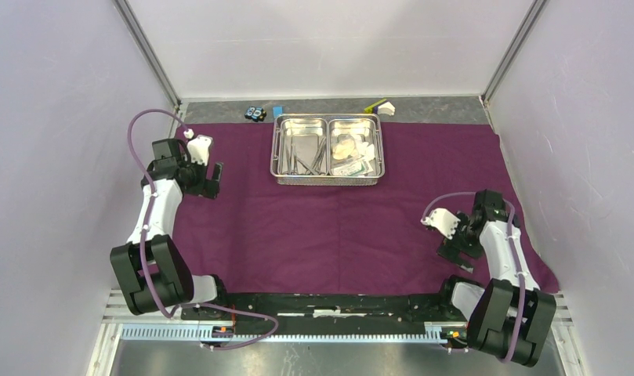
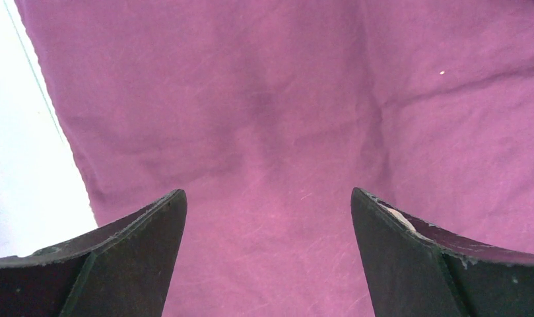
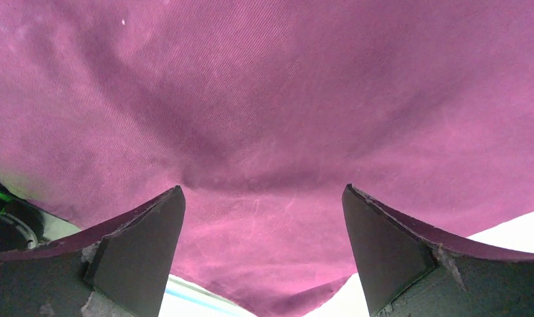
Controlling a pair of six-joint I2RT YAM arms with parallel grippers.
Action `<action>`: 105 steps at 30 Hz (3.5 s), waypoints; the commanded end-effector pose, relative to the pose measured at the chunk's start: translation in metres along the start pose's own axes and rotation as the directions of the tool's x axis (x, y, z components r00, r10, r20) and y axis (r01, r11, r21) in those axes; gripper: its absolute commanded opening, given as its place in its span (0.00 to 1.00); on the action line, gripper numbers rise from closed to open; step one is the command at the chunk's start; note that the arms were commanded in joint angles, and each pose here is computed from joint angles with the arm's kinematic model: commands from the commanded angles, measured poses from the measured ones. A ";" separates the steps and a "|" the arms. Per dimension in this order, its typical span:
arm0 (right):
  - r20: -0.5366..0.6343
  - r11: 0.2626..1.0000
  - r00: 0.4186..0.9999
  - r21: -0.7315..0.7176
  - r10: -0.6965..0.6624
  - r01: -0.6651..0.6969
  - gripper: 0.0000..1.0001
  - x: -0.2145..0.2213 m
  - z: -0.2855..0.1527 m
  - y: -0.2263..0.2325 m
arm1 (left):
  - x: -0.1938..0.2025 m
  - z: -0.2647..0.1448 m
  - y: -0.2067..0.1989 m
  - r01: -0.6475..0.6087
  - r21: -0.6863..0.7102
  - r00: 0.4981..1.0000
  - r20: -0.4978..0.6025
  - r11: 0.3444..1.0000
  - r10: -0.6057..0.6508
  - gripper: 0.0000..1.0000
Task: Open and lay out the surgical kit
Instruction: Smooth out the surgical kit at the center of the board, then move the container from the surgical kit.
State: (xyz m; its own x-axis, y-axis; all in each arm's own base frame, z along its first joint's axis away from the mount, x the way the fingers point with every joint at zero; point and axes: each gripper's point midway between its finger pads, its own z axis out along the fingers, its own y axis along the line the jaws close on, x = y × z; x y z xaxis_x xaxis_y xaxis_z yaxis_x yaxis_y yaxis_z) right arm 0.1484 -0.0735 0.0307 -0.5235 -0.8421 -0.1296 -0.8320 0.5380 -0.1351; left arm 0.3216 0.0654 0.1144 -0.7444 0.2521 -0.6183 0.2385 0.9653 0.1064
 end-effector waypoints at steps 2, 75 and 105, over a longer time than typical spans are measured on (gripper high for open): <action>-0.096 0.997 0.993 -0.045 -0.069 0.065 0.96 0.023 0.006 0.019 | -0.002 -0.008 0.016 -0.091 -0.070 0.996 -0.006 0.993 0.090 1.00; -0.147 0.960 0.950 0.089 0.275 -0.264 0.96 0.145 -0.011 -0.043 | 0.211 -0.037 0.147 0.128 -0.245 0.875 -0.429 0.961 -0.226 1.00; 0.645 0.943 0.755 0.163 0.122 -0.291 0.96 -0.173 -0.068 -0.159 | -0.192 0.038 -0.093 0.109 0.333 0.966 0.187 0.937 -0.178 0.90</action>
State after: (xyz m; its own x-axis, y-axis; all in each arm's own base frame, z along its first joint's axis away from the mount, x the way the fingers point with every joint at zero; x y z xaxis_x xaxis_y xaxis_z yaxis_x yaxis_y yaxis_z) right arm 0.3265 -0.0406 0.1244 -0.4198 -0.6344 -0.6491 -0.6466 0.7109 -0.2767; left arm 0.4147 -0.0261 0.1791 -0.6717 0.1631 -0.7226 0.3809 0.9127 -0.1480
